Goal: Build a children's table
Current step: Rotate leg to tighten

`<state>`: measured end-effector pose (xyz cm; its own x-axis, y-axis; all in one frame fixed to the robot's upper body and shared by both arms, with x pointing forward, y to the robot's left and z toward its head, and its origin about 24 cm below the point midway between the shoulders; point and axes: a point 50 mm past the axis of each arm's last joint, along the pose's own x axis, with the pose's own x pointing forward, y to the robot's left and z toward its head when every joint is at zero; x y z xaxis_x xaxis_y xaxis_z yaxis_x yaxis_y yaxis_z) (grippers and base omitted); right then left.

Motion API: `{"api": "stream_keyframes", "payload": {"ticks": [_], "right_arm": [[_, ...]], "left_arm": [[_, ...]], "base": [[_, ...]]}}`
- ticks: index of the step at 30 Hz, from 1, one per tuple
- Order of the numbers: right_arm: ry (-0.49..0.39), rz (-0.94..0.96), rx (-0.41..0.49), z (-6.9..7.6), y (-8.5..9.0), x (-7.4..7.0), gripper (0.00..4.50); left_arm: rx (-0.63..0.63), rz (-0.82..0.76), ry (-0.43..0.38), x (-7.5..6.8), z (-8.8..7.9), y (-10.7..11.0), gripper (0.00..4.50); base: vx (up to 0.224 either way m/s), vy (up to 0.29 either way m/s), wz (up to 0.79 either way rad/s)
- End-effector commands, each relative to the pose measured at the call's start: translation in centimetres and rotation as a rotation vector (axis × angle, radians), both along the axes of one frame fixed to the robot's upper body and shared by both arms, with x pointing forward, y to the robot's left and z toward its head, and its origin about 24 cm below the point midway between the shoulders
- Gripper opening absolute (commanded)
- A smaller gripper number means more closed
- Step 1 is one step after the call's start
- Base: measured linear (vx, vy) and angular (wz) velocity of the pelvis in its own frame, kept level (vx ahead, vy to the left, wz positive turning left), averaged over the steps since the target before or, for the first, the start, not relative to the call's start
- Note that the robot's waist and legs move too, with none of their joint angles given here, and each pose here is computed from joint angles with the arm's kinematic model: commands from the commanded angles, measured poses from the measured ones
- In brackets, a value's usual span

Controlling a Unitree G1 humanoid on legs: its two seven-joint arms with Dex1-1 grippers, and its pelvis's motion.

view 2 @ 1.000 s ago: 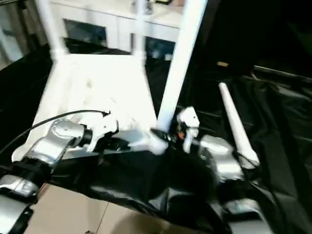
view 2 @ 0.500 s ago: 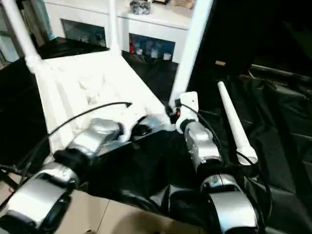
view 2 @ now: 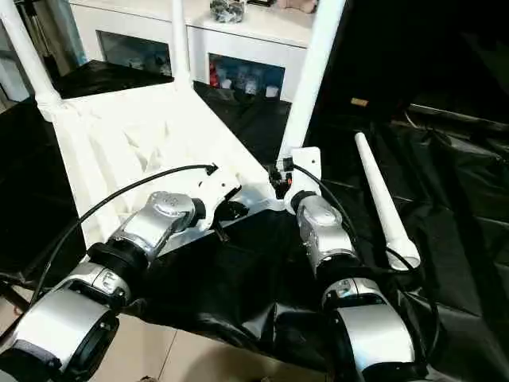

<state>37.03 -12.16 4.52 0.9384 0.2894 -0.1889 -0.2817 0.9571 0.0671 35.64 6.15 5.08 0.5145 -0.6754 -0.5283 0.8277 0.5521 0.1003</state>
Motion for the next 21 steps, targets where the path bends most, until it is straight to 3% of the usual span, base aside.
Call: {"api": "stream_keyframes", "payload": {"ticks": [1, 13, 21], "right_arm": [[0.191, 0.088, 0.01, -4.1, 1.6, -2.1, 2.45], [0.145, 0.123, 0.09, -2.6, 1.4, -1.4, 3.34], [0.074, 0.213, 0.06, -1.2, -0.1, -1.0, 3.94]], "left_arm": [[-0.035, -0.006, -0.09, 0.9, 2.3, -0.9, 0.0], [-0.055, -0.089, -0.102, 0.5, 2.5, -0.7, 0.0], [-0.068, -0.15, -0.099, 0.2, 2.7, 0.0, 0.0]], "base": [[0.0, 0.0, 0.0], [0.0, 0.0, 0.0], [0.0, 0.0, 0.0]]}}
